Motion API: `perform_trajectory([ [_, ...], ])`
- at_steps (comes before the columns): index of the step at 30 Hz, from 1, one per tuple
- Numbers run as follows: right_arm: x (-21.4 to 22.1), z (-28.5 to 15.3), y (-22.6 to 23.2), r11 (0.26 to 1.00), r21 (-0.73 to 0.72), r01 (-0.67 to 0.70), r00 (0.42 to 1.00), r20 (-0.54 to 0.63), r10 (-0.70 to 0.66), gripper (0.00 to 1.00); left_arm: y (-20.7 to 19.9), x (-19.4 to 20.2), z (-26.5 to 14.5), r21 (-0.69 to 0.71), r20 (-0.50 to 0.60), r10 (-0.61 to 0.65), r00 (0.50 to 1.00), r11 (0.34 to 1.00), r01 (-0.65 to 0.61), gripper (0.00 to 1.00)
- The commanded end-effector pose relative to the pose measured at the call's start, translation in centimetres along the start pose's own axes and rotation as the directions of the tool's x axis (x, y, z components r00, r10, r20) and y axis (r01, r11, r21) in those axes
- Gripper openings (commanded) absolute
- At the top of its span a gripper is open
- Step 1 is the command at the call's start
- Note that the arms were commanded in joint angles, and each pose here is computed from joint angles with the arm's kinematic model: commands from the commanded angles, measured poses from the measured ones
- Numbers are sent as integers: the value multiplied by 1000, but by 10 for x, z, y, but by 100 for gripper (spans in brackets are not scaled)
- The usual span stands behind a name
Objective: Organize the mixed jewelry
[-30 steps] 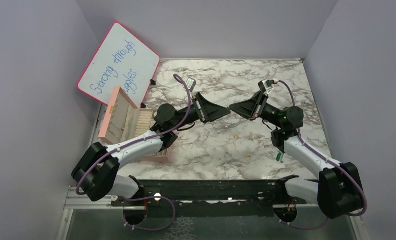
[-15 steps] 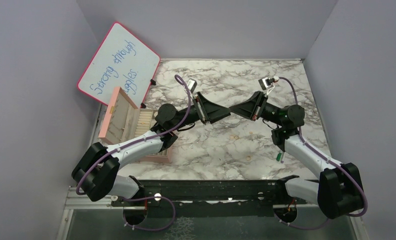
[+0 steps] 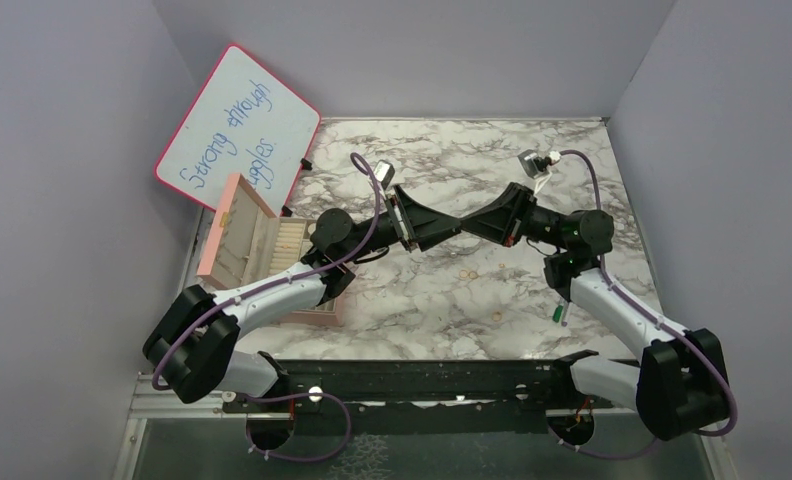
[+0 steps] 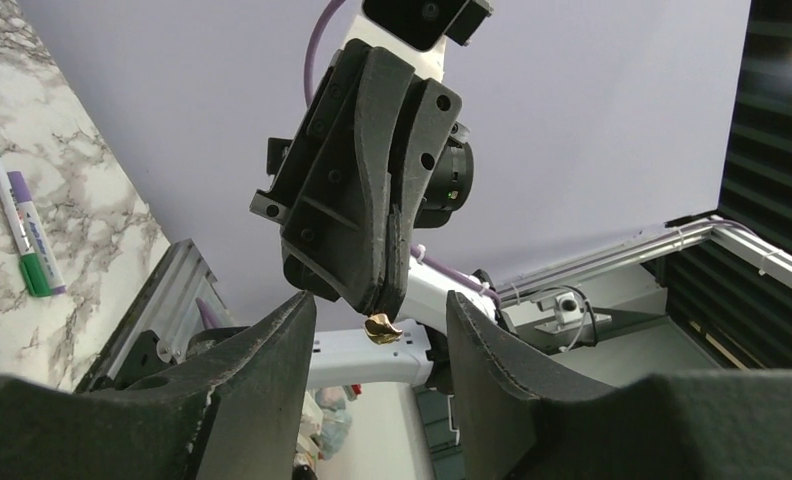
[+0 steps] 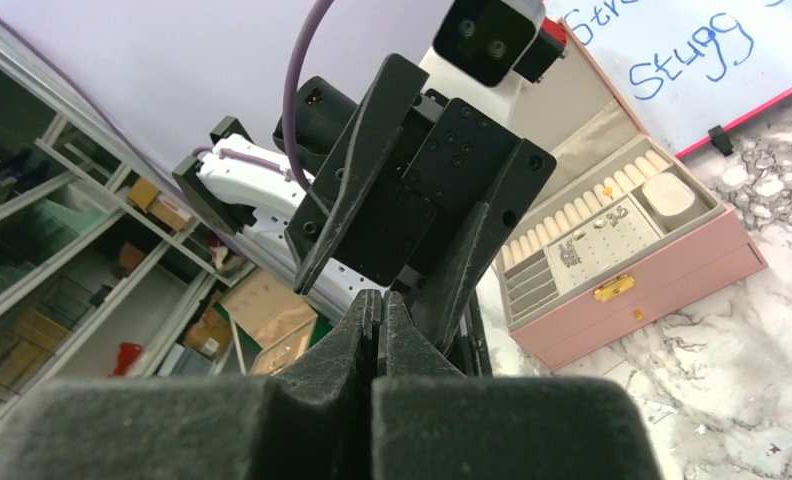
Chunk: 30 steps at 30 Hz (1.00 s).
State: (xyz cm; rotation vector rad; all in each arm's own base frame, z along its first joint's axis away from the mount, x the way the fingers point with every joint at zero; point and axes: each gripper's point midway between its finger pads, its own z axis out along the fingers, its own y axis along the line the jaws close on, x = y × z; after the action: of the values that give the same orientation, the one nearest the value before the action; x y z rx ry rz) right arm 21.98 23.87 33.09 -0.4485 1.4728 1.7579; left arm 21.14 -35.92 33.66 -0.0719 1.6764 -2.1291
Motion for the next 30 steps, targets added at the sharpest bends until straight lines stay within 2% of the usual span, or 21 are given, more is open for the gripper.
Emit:
perform_trajectory([
  [1, -5, 1, 26, 981, -83, 178, 984, -10, -180, 1, -15, 7, -6, 39, -27, -7, 1000, 999, 8, 50],
  [14, -7, 2, 28, 971, -97, 217, 976, 3, -218, 1, -17, 11, -9, 53, -43, -42, 998, 998, 44, 27],
  [22, -9, 3, 24, 971, -87, 223, 975, 5, -223, 1, -17, 13, -11, 59, -48, -48, 998, 997, 50, 26],
  [30, -6, 3, 26, 967, -100, 236, 971, -14, -238, 1, -17, 11, -9, 64, -41, -30, 999, 997, 33, 17],
])
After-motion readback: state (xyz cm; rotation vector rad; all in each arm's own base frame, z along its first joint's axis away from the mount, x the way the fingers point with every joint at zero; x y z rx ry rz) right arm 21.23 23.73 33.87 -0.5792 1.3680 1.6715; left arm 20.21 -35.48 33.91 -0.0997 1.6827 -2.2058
